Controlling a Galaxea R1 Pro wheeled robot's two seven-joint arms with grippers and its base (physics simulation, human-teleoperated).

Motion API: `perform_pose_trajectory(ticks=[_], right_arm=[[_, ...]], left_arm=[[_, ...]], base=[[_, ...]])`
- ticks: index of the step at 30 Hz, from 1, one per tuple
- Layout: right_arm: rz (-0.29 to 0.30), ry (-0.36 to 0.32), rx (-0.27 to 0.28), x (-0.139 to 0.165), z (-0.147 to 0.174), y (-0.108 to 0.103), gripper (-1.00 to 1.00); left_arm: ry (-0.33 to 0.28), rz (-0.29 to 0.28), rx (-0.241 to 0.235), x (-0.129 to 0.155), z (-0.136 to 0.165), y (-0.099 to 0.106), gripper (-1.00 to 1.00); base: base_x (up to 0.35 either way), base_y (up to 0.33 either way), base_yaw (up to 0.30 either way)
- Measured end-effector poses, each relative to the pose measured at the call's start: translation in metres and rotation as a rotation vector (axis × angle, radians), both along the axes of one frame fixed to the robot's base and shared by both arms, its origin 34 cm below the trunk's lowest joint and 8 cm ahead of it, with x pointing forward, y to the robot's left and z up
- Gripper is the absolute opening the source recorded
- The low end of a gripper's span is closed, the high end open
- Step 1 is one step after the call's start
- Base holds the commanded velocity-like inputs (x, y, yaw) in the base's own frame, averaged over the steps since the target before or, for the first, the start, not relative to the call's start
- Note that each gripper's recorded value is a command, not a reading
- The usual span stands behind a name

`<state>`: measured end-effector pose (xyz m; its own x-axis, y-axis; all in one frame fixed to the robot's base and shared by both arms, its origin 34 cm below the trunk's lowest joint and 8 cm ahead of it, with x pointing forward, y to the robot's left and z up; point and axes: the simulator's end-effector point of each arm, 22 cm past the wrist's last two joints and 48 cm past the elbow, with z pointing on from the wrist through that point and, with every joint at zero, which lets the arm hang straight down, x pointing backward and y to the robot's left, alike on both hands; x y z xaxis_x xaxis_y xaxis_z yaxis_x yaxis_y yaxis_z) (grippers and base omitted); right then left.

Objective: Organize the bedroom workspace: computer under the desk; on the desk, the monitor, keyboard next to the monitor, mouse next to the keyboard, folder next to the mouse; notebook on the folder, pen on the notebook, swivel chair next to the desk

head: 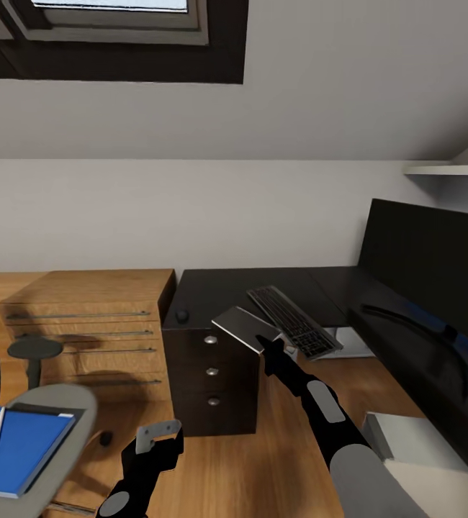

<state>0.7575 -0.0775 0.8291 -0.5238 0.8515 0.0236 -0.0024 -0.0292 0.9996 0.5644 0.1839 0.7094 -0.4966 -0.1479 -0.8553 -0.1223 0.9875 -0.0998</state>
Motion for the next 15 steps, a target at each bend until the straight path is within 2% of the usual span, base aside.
perform_pose_trajectory(ticks=[10, 15], right_arm=[[0.000, 0.002, 0.000, -0.0001, -0.0010, 0.0003, -1.00], [0.000, 0.003, 0.002, 0.0002, -0.0009, 0.0003, -1.00]], left_arm=[[0.000, 0.000, 0.000, 0.0001, 0.0000, -0.0002, 1.00], [0.000, -0.001, 0.000, 0.0002, -0.0003, -0.0004, 1.00]], base=[[0.242, 0.145, 0.000], [0.049, 0.039, 0.000]])
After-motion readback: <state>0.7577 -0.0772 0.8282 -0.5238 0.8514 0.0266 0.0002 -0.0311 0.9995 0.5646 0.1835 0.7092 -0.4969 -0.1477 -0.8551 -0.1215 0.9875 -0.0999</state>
